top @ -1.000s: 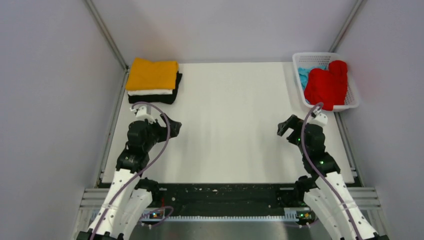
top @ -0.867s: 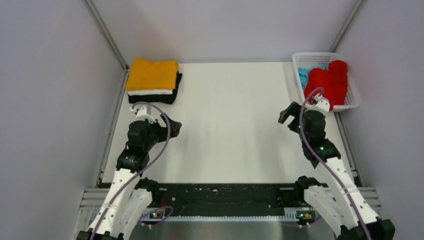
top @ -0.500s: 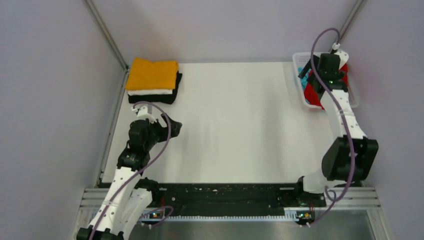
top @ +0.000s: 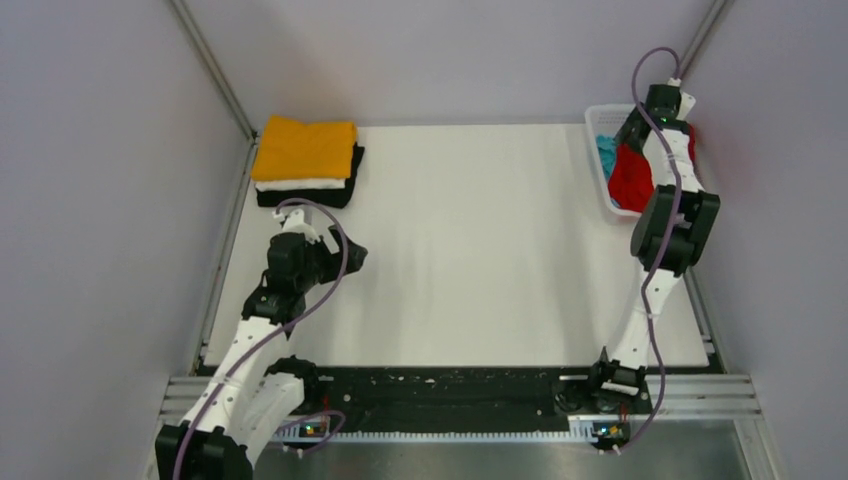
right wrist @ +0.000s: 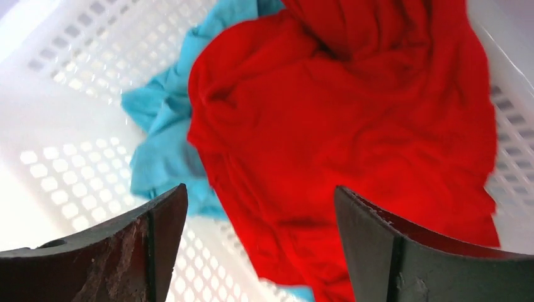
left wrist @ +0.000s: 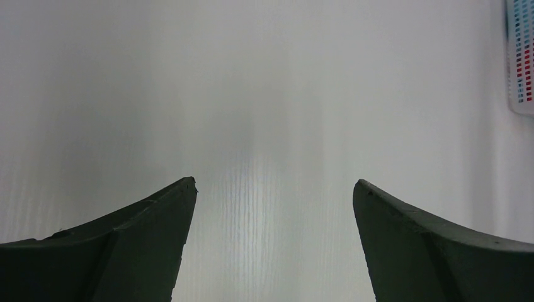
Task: Fold and stack the t-shirts
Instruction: Grab crumpled tshirt from bin with the right arm
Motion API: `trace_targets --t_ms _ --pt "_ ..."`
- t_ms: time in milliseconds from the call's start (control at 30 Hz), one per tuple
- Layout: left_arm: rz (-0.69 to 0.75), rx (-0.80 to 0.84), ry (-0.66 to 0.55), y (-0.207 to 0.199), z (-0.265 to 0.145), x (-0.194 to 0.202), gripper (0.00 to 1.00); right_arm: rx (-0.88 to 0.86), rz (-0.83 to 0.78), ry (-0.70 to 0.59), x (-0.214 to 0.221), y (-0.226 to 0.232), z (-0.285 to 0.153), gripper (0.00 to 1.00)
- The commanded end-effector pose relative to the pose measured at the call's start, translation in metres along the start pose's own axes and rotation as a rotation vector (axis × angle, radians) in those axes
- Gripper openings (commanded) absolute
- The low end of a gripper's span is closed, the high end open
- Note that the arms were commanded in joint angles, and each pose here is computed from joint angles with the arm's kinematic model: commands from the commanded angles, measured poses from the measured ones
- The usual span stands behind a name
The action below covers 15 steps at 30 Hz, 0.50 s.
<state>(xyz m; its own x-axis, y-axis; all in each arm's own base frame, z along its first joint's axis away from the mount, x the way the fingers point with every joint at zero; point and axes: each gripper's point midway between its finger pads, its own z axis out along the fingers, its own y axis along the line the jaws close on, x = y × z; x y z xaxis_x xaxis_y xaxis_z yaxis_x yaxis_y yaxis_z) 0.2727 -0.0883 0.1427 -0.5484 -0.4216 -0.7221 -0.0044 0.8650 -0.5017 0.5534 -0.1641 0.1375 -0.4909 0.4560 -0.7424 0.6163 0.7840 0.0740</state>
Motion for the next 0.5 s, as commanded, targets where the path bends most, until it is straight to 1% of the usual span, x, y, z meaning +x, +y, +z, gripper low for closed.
trace_targets --t_ms 0,167,233,267,300,333,367,467 --pt "0.007 0.043 -0.069 -0.012 0.001 -0.019 0.99 -0.004 0.024 -0.088 -0.033 0.010 0.024 0.83" --pt "0.006 0.007 -0.062 -0.006 0.004 -0.018 0.99 -0.016 0.028 -0.096 -0.026 0.019 0.062 0.73" --pt "0.007 0.006 -0.059 -0.006 0.004 -0.018 0.99 -0.035 0.028 -0.096 -0.024 0.024 0.069 0.63" --pt "0.008 0.005 -0.058 -0.005 0.005 -0.018 0.99 -0.039 0.030 -0.096 -0.024 0.025 0.071 0.55" --pt "0.007 0.005 -0.057 -0.005 0.005 -0.018 0.99 -0.036 0.037 -0.099 -0.025 0.025 0.071 0.42" --pt "0.008 0.003 -0.057 -0.005 0.005 -0.018 0.99 -0.027 0.042 -0.105 -0.026 0.024 0.071 0.27" --pt "0.007 0.004 -0.058 -0.006 0.004 -0.018 0.99 -0.018 0.046 -0.118 -0.031 0.022 0.069 0.19" --pt "0.007 0.011 -0.061 -0.007 0.002 -0.019 0.99 -0.029 0.040 -0.157 -0.049 0.023 0.053 0.06"
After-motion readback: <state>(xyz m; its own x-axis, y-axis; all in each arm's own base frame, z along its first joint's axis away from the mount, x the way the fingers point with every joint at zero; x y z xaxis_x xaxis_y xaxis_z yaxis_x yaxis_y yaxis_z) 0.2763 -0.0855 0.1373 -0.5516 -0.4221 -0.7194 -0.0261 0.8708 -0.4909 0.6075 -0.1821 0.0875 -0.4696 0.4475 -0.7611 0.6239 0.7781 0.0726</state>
